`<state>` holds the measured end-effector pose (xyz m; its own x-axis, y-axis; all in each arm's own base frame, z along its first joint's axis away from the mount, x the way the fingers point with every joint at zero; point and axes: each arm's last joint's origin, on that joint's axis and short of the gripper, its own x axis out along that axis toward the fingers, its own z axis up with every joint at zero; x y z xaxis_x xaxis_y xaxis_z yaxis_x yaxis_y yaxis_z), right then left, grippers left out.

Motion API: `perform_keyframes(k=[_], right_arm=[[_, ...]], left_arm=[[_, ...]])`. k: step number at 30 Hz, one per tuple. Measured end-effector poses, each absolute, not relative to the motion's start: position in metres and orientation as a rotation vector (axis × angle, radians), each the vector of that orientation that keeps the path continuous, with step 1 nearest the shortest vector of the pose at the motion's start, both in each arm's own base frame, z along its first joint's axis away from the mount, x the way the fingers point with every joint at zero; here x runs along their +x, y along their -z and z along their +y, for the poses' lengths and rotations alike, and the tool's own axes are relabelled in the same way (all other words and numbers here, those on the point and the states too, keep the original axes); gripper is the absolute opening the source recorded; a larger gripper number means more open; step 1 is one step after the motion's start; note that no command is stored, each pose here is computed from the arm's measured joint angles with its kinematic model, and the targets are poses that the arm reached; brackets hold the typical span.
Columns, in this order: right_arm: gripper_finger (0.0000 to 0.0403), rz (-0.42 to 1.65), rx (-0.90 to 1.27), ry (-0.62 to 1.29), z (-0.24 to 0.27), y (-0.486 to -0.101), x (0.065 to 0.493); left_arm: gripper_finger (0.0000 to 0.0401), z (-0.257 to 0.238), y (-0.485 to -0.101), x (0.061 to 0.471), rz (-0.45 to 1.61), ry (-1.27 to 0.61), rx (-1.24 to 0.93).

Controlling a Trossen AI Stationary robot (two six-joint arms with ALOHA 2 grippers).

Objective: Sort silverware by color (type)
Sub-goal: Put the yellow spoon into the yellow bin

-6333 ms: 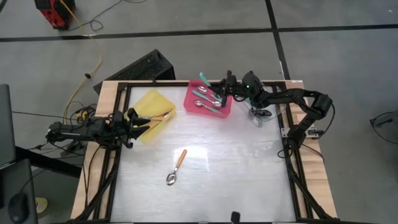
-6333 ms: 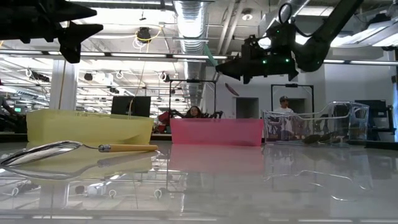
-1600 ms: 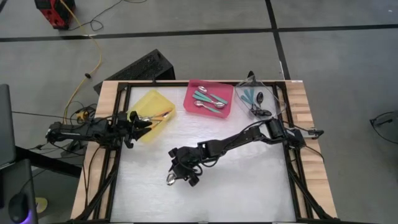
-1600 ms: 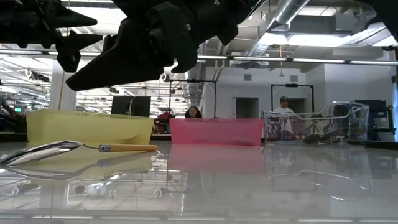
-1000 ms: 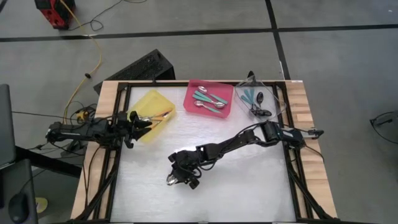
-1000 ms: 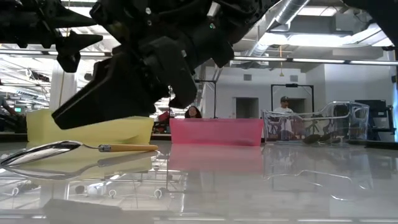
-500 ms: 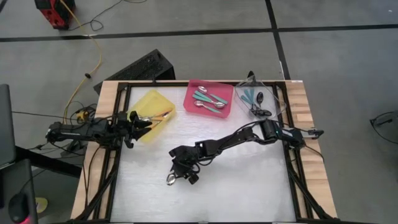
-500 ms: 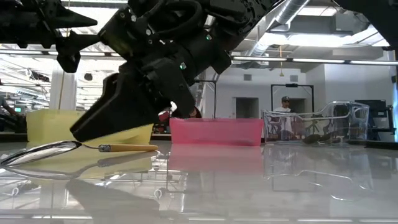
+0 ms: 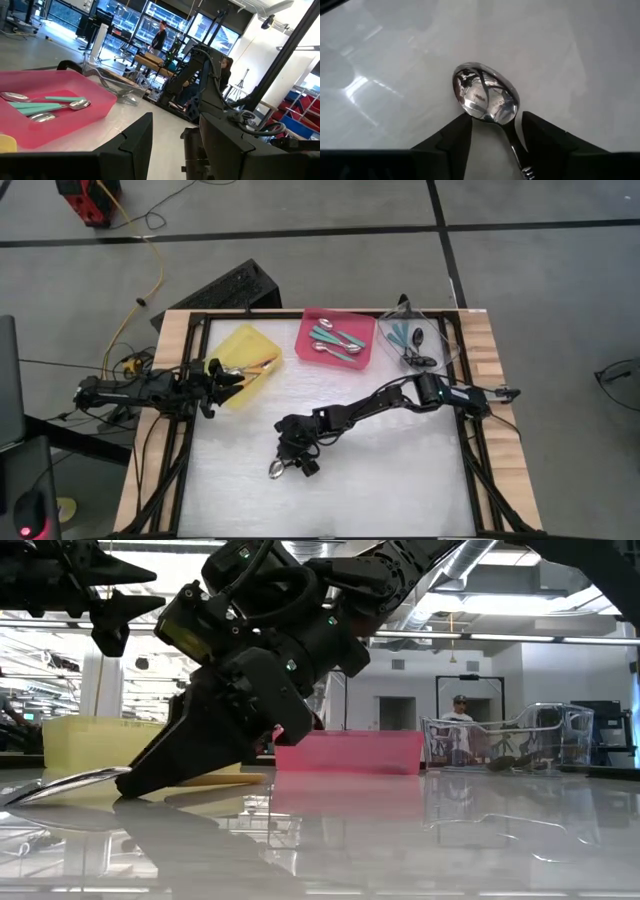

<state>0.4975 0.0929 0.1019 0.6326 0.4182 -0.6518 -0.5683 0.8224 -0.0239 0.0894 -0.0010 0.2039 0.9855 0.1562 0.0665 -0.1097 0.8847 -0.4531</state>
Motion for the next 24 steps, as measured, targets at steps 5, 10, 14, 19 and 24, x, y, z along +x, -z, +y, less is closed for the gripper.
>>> perform_keyframes(k=[5,10,14,19,24], right_arm=[[0.0149,0.704,-0.188,-0.530,0.0873,-0.1013,0.4981],[0.0085,0.717,-0.165,-0.509,0.0864,-0.1006,0.4981],[0.0051,0.719,-0.165,-0.505,0.0863,-0.1003,0.4981],[0.0050,0.732,-0.119,-0.485,0.0864,-0.1001,0.4979],[0.0054,0.738,-0.113,-0.443,0.0868,-0.0998,0.4980]], left_arm=[[0.0148,-0.0010,-0.2039,0.0894,-0.102,-0.138,-0.466],[0.0148,-0.0010,-0.2039,0.0894,-0.102,-0.138,-0.469],[0.0148,-0.0011,-0.2039,0.0894,-0.102,-0.137,-0.469],[0.0148,-0.0011,-0.2039,0.0894,-0.103,-0.137,-0.476],[0.0148,-0.0011,-0.2039,0.0894,-0.103,-0.137,-0.479]])
